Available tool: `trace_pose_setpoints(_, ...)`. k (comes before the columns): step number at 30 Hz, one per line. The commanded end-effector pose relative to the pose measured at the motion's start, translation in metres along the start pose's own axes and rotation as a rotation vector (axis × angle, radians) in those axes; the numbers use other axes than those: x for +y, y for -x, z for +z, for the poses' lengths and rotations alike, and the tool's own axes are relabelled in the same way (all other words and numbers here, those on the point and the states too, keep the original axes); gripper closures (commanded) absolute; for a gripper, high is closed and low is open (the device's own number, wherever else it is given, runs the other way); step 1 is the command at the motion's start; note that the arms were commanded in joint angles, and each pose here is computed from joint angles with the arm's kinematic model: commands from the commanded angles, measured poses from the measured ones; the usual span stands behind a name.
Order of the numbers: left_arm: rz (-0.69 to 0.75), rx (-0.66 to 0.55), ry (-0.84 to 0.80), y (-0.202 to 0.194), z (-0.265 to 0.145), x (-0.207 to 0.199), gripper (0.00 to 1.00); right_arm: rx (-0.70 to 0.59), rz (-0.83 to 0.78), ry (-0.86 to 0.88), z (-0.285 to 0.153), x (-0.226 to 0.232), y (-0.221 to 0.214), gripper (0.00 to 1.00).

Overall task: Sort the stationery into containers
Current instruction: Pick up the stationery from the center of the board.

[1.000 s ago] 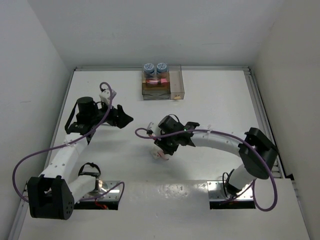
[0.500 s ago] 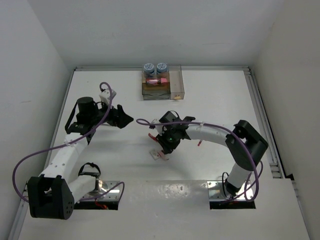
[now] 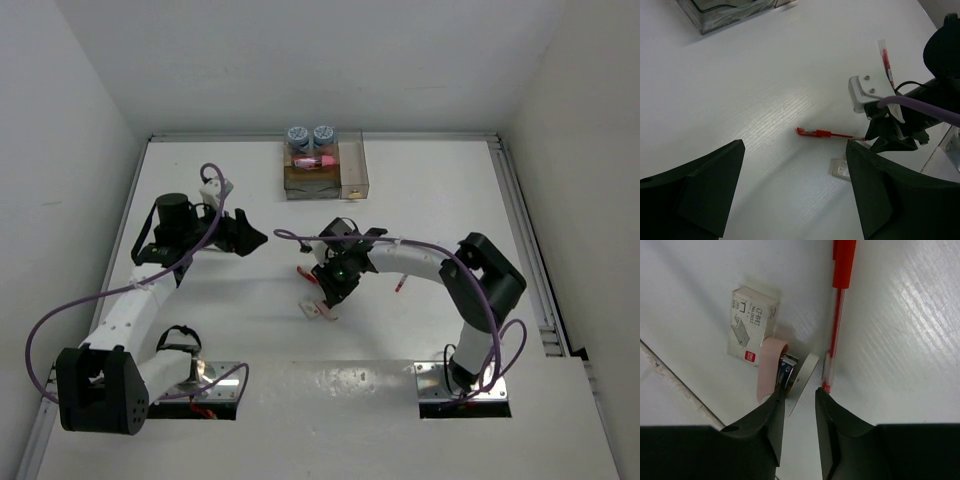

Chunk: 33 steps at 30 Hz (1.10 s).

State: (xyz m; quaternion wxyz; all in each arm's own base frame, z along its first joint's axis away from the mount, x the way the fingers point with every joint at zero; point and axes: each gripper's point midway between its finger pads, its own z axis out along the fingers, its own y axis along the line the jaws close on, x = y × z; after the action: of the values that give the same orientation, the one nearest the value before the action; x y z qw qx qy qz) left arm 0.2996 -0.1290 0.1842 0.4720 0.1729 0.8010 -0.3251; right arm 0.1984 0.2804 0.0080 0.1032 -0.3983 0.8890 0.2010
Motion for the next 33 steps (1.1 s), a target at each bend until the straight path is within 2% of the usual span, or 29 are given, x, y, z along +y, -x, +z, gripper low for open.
trace_pose_setpoints(1, 0.02, -0.049, -0.02, 0.017, -0.002, -0.003, 0.11, -0.046, 0.034, 0.034, -0.002, 0.002, 0.02, 0.71)
trace_pose_setpoints(6, 0.031, -0.051, -0.019, 0.017, -0.001, -0.001, 0.11, -0.032, 0.048, 0.045, 0.0, -0.001, 0.022, 0.72)
trace_pose_setpoints(12, 0.031, -0.05, -0.019, 0.014, -0.001, -0.002, 0.11, -0.011, 0.033, 0.071, 0.003, 0.003, 0.02, 0.84)
trace_pose_setpoints(15, 0.02, -0.05, -0.031, 0.012, -0.001, -0.004, 0.11, -0.007, 0.03, 0.086, 0.002, 0.005, 0.02, 0.92)
trace_pose_setpoints(16, 0.013, -0.05, -0.05, 0.012, -0.001, -0.007, 0.11, -0.011, 0.027, 0.088, 0.001, 0.006, 0.02, 0.98)
trace_pose_setpoints(19, -0.003, -0.056, -0.079, 0.013, 0.0, -0.012, 0.11, -0.048, 0.031, 0.108, -0.01, 0.006, 0.027, 1.0)
trace_pose_setpoints(22, -0.016, -0.082, -0.108, 0.019, 0.002, -0.016, 0.11, -0.118, 0.048, 0.125, -0.029, 0.001, 0.04, 1.0)
trace_pose_setpoints(26, -0.036, -0.102, -0.155, 0.028, 0.002, -0.025, 0.12, -0.283, 0.121, 0.131, -0.07, -0.022, 0.072, 1.0)
trace_pose_setpoints(30, -0.053, -0.121, -0.17, 0.044, 0.004, -0.035, 0.13, -0.53, 0.203, 0.145, -0.133, -0.034, 0.128, 1.0)
trace_pose_setpoints(33, -0.04, -0.142, -0.184, 0.062, 0.008, -0.047, 0.13, -0.681, 0.294, 0.075, -0.164, -0.052, 0.159, 1.0)
